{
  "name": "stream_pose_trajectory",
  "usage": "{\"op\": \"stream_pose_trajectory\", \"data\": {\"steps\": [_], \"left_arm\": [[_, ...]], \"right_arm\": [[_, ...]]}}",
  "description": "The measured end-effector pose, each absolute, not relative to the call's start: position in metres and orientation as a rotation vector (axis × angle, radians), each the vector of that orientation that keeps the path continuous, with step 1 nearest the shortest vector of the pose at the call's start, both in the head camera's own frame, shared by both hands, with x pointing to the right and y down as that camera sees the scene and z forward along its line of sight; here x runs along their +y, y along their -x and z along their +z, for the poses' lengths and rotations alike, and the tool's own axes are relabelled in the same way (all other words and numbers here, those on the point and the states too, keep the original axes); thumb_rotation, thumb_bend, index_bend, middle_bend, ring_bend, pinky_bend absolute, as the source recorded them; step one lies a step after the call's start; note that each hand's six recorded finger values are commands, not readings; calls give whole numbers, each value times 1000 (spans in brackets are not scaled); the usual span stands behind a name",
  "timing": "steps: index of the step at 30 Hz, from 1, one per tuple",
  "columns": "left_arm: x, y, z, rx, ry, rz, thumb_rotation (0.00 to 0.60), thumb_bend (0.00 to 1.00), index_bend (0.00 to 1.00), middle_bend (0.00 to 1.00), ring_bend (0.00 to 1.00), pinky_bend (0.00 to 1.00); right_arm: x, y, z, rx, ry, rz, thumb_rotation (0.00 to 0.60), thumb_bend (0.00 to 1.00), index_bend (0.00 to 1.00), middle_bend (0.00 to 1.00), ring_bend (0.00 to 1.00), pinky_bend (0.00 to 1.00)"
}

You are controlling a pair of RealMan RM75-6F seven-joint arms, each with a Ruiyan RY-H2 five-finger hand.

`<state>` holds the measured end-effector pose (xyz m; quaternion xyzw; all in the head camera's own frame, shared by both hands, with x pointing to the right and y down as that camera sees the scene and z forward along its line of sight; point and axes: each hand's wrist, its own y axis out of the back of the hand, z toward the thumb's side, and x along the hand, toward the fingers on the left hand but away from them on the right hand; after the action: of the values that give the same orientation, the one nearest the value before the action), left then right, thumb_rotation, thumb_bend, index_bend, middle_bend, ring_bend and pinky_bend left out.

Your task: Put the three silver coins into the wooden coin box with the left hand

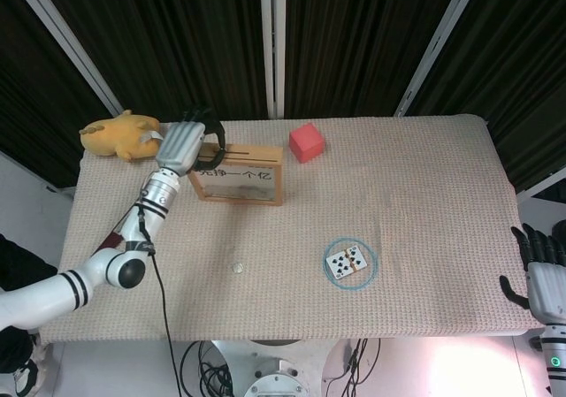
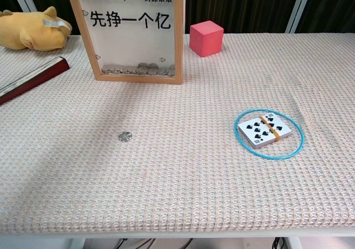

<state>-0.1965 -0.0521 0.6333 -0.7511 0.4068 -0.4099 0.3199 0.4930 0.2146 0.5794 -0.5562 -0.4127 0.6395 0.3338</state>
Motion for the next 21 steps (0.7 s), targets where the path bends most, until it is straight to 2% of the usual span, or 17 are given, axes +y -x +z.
{"op": "stream_pose_trajectory", "data": {"steps": [21], "left_arm": [[-46,192,630,1071,2050,-1077,600,469,688,350,89,39]], "right_arm": [[214,-492,580,-1080,1454,1665,600,299,0,0,0,0]]}}
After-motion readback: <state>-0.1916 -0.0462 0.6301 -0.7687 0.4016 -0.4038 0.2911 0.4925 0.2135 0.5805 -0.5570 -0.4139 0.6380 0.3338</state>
